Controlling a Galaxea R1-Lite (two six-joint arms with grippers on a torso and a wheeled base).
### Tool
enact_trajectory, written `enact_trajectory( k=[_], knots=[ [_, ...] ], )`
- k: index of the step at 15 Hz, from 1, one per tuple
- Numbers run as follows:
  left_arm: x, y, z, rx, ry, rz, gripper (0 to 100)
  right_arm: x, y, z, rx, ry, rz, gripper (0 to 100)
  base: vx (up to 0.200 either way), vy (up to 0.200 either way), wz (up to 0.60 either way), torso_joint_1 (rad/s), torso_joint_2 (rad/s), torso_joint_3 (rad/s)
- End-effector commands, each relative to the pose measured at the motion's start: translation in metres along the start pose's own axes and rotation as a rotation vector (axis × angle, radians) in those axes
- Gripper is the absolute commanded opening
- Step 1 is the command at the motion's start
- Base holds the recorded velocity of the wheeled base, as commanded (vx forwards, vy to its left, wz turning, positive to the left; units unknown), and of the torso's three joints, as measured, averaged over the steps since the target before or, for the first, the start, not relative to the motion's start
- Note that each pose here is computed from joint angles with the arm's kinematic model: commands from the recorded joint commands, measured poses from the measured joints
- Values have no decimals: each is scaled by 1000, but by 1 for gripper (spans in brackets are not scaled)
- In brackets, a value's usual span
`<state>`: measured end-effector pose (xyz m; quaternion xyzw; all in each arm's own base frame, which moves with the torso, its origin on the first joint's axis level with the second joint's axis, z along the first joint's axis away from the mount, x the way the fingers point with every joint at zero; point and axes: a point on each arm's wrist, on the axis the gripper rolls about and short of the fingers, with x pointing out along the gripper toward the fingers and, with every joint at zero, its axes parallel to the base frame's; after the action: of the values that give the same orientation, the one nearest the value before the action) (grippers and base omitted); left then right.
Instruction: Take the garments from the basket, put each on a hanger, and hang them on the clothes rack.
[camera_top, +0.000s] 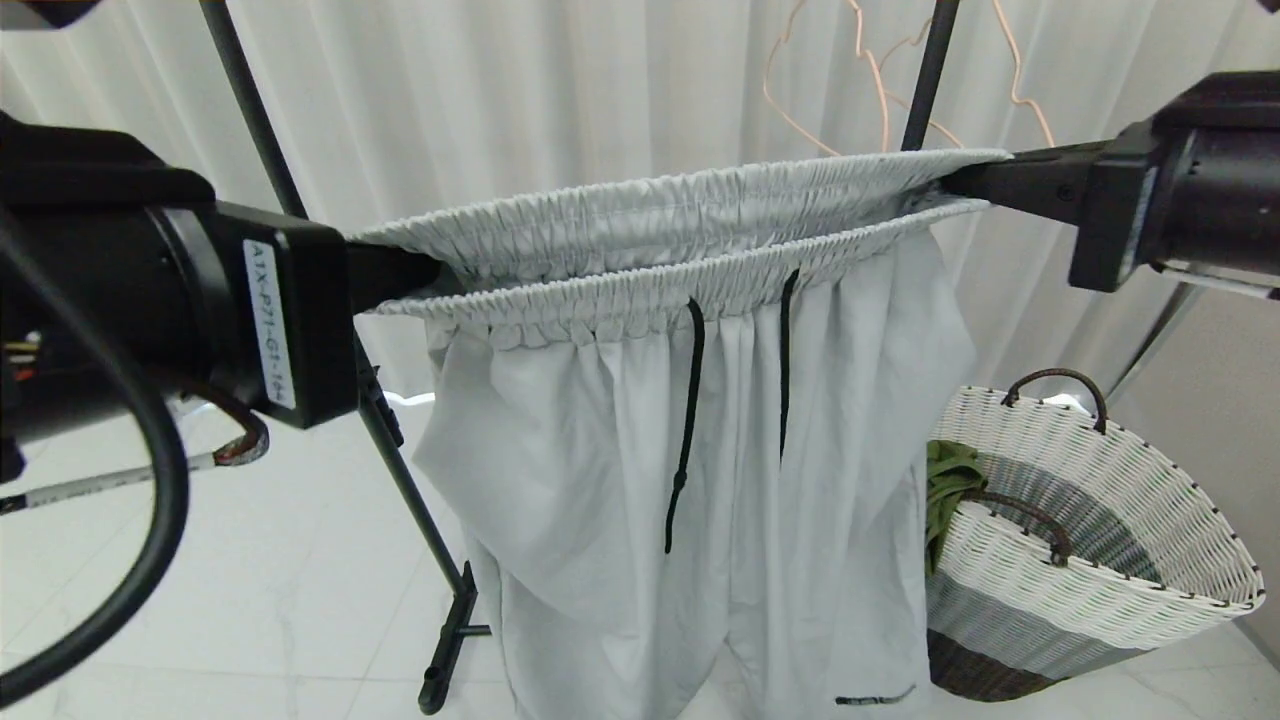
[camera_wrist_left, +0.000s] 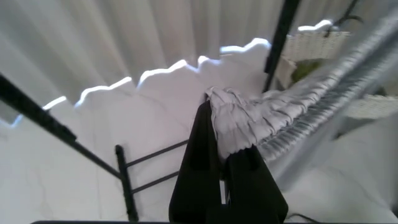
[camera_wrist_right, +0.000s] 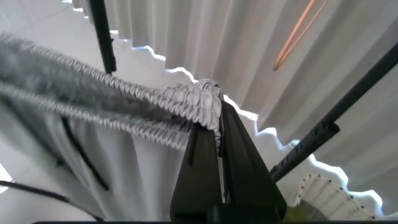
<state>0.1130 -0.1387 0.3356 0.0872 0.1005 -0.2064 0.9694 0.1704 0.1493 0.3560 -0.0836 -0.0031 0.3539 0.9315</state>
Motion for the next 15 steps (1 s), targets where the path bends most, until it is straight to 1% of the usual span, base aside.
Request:
enact_trajectory(
  k=[1,3,6,8,9,10,11,12,13,14,15],
  knots=[
    [-22,-7,-9,18,-19,-105,0,27,2,-14,0,47,10,0,0,0,0,0,0,0],
    [-26,-10,-15,30,-11,-133,0,27,2,-14,6,49,4,0,0,0,0,0,0,0],
    [-23,-8,-14,31,-8,-118,0,19,-7,-12,17,52,-36,0,0,0,0,0,0,0],
    [-14,-5,-17,33,17,-69,0,5,-14,-11,20,78,-62,0,0,0,0,0,0,0],
    [-2,-2,-16,25,34,-14,0,-7,-15,-9,22,93,-69,0,0,0,0,0,0,0],
    [6,1,-12,13,33,19,0,-17,-16,-6,22,92,-73,0,0,0,0,0,0,0],
    [9,2,-8,5,26,30,0,-22,-16,-4,22,91,-74,0,0,0,0,0,0,0],
    [18,2,5,-16,5,50,0,-41,-15,0,22,95,-71,0,0,0,0,0,0,0],
    [23,0,13,-25,-8,56,0,-52,-14,1,23,106,-65,0,0,0,0,0,0,0],
    [27,-2,17,-28,-13,53,0,-63,-12,1,23,111,-58,0,0,0,0,0,0,0],
    [30,-4,13,-23,1,47,0,-68,-12,0,23,119,-55,0,0,0,0,0,0,0]
  ],
)
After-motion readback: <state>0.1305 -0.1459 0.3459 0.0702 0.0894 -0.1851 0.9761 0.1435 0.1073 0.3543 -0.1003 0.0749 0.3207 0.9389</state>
